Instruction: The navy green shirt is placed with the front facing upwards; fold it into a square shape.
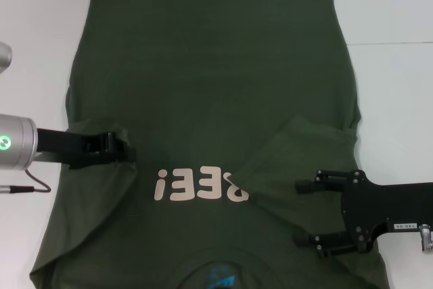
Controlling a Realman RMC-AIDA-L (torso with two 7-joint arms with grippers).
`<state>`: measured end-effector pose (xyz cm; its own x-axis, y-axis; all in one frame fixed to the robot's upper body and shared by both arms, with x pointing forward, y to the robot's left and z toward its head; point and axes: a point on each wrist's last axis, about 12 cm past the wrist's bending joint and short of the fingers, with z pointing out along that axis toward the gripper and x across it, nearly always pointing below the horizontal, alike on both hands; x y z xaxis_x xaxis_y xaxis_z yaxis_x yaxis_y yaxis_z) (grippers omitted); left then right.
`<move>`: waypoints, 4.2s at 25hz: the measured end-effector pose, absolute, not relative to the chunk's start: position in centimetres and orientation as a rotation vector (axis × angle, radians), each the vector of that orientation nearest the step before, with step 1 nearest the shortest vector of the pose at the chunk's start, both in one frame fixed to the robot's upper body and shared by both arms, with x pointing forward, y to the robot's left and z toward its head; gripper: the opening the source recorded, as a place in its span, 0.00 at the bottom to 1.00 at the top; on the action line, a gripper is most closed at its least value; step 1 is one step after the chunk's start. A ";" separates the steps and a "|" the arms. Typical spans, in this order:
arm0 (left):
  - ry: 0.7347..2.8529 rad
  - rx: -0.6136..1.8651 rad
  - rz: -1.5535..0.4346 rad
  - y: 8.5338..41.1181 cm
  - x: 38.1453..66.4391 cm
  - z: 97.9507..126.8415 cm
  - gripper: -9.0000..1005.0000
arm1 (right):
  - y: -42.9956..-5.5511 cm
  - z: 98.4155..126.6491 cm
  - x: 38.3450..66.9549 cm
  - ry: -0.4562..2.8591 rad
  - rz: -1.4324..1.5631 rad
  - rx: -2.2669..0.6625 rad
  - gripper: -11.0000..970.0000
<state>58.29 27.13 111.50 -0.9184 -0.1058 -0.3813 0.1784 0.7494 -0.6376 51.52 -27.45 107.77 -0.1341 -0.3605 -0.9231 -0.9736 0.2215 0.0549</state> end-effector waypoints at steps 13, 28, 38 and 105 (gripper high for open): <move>2.446 0.097 -1.064 27.8 58.4 111.4 0.28 | -27.9 108.5 51.5 1.642 0.922 -1.269 0.93; 1.809 1.095 -1.314 26.6 52.7 113.2 0.76 | -28.9 114.1 52.3 2.067 1.049 -1.100 0.91; 1.709 1.074 -1.367 25.7 52.3 112.9 0.93 | -28.3 117.8 53.2 2.573 0.660 -0.988 0.91; 1.643 1.024 -1.351 24.5 52.2 111.8 0.93 | -18.9 113.7 52.6 2.851 0.089 -1.413 0.63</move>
<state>52.25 24.54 111.83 -0.3884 0.1131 -0.9145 0.9192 0.1183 -0.3757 52.63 -18.90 113.65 -0.6055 -0.7958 0.0125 -0.7934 0.6048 0.0686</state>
